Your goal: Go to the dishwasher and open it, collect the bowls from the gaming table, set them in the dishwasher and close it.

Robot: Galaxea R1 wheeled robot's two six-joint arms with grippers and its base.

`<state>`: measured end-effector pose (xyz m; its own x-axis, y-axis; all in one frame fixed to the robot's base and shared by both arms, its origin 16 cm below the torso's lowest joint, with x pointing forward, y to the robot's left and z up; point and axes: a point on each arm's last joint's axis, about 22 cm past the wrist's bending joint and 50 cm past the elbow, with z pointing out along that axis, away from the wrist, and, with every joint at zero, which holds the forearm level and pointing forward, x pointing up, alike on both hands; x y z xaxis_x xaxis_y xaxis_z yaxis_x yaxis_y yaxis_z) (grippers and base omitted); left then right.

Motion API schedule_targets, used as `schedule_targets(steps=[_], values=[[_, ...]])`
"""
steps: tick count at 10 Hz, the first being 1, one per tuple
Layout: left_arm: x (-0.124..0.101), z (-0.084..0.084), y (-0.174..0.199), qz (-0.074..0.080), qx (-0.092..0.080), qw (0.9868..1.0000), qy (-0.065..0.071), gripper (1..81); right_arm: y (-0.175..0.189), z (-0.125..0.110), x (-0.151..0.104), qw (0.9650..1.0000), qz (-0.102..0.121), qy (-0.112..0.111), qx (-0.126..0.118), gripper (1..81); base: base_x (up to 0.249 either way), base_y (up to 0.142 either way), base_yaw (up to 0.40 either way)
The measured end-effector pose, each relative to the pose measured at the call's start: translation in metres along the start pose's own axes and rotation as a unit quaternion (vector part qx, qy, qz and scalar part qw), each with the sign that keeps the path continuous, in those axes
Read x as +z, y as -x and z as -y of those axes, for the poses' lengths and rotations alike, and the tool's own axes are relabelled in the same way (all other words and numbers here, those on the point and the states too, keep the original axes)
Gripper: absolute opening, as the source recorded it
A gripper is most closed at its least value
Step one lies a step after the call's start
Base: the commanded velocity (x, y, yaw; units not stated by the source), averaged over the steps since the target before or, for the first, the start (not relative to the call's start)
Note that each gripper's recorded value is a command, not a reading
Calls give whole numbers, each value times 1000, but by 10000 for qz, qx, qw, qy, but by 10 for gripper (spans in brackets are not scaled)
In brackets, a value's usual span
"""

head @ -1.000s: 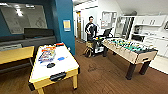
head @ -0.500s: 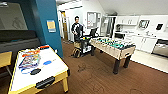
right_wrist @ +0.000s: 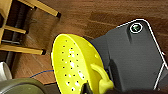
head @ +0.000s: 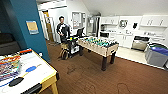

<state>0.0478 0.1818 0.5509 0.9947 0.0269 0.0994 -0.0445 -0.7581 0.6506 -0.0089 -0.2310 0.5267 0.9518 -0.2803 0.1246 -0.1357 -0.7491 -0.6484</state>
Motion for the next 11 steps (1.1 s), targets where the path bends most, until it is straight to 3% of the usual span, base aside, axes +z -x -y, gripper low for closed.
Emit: schedule_targets(steps=[3, 7, 11], values=[[6, 7, -1, -22, -4, 10000, -90, 10, 4, -16, -4, 9998, 21, 171, -27, 10, 0, 0, -400], [7, 13, 1, 1, 11, 9999, -164, 10, 3, -62, -39, 9979, 115, 603, -195, 10, 0, 0, -400], [7, 13, 1, 10, 28, 9999, -166, 10, 8, -57, -35, 9980, 169, 572, -226, 10, 0, 0, -400]])
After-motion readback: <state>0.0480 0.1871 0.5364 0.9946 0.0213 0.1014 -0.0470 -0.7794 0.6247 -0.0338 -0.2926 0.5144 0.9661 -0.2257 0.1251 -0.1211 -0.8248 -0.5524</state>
